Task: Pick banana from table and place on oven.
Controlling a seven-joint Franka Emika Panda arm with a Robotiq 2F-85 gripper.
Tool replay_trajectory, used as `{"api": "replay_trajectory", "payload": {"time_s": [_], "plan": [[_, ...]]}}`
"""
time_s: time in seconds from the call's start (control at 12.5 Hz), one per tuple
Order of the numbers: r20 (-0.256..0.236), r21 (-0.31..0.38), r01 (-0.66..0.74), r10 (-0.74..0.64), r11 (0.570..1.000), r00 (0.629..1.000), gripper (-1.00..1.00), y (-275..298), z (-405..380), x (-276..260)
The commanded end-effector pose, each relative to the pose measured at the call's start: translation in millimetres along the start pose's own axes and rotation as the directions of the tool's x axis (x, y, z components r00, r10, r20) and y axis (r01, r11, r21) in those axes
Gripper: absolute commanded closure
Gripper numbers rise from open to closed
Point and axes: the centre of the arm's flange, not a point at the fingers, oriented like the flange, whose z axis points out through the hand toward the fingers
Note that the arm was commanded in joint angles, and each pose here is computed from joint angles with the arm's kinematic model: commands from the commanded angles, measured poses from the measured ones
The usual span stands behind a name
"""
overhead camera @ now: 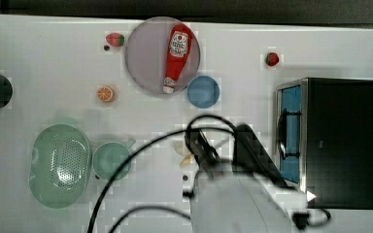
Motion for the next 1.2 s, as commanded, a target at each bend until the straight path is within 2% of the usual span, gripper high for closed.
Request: {"api": "replay_trajectory", "payload": {"time_s": [0.08, 0.4, 0.64, 0.88, 1.2], "plan": [[0.104, -0.129, -0.004, 0.017, 0.992, 0.994, -1.00, -9, 113, -7], [0.091, -0.119, 0.007, 0.004, 0.993, 0.996, -1.00, -10, 215, -14], [0.102, -0.137, 0.012, 0.002, 0.991, 0.995, -1.00, -5, 283, -20], [0.126, -0.167, 0.034, -0.013, 0.985, 0.992, -1.00, -11, 332, -27], [0.115, -0.142, 0.047, -0.031, 0.989, 0.993, -1.00, -14, 382, -35]]}}
